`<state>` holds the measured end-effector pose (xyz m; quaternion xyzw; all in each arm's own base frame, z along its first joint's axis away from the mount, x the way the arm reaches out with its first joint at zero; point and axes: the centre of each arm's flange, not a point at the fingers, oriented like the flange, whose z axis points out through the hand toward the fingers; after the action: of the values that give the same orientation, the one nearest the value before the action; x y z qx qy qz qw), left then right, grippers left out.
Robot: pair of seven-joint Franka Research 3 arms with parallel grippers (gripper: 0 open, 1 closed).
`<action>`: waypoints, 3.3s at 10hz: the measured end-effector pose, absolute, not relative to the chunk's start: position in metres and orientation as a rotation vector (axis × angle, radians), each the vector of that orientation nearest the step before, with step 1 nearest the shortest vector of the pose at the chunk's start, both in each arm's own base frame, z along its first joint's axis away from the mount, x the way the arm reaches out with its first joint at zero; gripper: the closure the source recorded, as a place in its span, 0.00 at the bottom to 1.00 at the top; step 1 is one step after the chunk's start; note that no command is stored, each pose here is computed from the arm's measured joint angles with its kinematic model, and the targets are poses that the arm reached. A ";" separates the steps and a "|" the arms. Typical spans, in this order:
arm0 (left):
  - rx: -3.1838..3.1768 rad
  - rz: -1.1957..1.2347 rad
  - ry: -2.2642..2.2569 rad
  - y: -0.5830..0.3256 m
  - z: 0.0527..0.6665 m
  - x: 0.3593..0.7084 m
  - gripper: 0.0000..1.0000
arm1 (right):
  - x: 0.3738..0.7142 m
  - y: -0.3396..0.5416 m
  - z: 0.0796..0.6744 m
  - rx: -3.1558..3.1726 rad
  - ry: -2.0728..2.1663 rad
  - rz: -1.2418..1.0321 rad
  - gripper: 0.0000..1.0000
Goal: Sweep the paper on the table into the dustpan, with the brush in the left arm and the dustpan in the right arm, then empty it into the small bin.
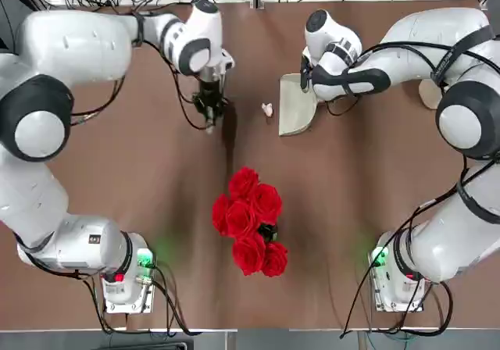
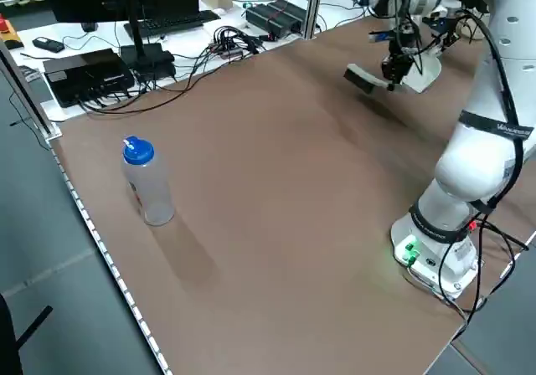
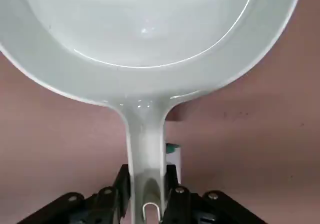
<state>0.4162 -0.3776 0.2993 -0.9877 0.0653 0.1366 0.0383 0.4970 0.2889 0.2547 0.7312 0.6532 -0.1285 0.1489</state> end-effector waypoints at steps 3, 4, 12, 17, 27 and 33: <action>-3.077 0.440 0.138 -0.441 0.289 0.398 0.73 | 0.499 0.303 0.248 2.070 1.907 -0.366 0.67; -3.077 0.470 0.129 -0.457 0.280 0.390 0.73 | 0.499 0.305 0.246 2.065 1.912 -0.367 0.67; -3.108 0.494 0.124 -0.515 0.245 0.360 0.73 | 0.498 0.315 0.237 2.038 1.927 -0.372 0.67; -3.129 0.387 0.122 -0.567 0.226 0.342 0.73 | 0.497 0.315 0.235 2.037 1.925 -0.381 0.67; -3.108 0.376 -0.001 -0.517 0.265 0.423 0.73 | 0.507 0.306 0.236 2.030 1.953 -0.363 0.67; -3.007 0.323 -0.141 -0.306 0.360 0.505 0.73 | 0.532 0.279 0.246 2.007 2.110 -0.329 0.67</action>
<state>0.5052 -0.3057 0.3604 -0.9916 -0.0465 0.1063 0.0569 0.5319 0.2792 0.2458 0.6810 0.7161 -0.1115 0.1054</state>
